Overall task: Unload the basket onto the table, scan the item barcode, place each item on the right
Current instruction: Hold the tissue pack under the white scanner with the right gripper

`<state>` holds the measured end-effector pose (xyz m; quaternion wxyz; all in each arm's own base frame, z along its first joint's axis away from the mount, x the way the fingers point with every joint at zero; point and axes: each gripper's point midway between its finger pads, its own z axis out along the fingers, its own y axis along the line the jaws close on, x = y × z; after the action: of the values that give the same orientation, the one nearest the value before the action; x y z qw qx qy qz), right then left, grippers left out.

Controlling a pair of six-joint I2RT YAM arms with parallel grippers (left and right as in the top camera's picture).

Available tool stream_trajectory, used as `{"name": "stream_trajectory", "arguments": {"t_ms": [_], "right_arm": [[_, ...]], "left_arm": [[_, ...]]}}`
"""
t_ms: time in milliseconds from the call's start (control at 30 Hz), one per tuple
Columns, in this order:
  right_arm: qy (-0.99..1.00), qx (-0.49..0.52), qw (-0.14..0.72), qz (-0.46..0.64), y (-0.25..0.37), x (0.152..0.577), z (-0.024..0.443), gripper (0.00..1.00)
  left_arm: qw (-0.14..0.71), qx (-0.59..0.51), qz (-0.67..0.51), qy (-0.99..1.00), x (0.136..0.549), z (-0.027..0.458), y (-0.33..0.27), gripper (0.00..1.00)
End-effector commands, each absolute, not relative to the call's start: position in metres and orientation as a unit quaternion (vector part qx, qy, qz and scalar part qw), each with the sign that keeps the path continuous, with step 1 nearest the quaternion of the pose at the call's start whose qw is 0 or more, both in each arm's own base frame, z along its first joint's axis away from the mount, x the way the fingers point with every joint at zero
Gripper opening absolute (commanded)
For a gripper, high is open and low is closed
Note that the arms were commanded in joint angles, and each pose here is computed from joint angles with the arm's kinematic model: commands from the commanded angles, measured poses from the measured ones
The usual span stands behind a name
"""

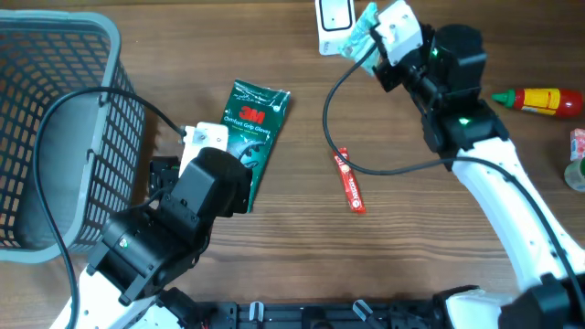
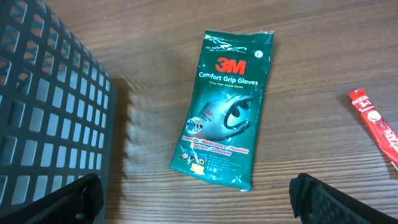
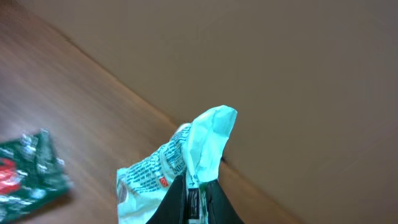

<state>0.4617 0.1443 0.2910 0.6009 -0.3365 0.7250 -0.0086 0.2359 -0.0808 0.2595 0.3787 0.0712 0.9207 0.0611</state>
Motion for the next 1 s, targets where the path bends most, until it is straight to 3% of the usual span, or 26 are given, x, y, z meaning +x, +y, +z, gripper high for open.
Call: {"name": "stream_trajectory", "arguments": {"t_ms": [0, 367, 667, 967], "right_arm": [[0.704, -0.388, 0.59, -0.082, 0.143, 0.492, 0.259, 0.04], [0.575, -0.413, 0.669, -0.227, 0.15, 0.562, 0.231, 0.05], [0.543, -0.425, 0.684, -0.24, 0.165, 0.578, 0.184, 0.05], [0.517, -0.435, 0.696, -0.243, 0.188, 0.589, 0.187, 0.05]], "left_arm": [[0.381, 0.062, 0.056, 0.921, 0.236, 0.261, -0.081, 1.0], [0.381, 0.062, 0.056, 0.921, 0.236, 0.261, -0.081, 1.0], [0.381, 0.062, 0.056, 0.921, 0.236, 0.261, -0.081, 1.0], [0.381, 0.062, 0.056, 0.921, 0.236, 0.261, -0.081, 1.0]]}}
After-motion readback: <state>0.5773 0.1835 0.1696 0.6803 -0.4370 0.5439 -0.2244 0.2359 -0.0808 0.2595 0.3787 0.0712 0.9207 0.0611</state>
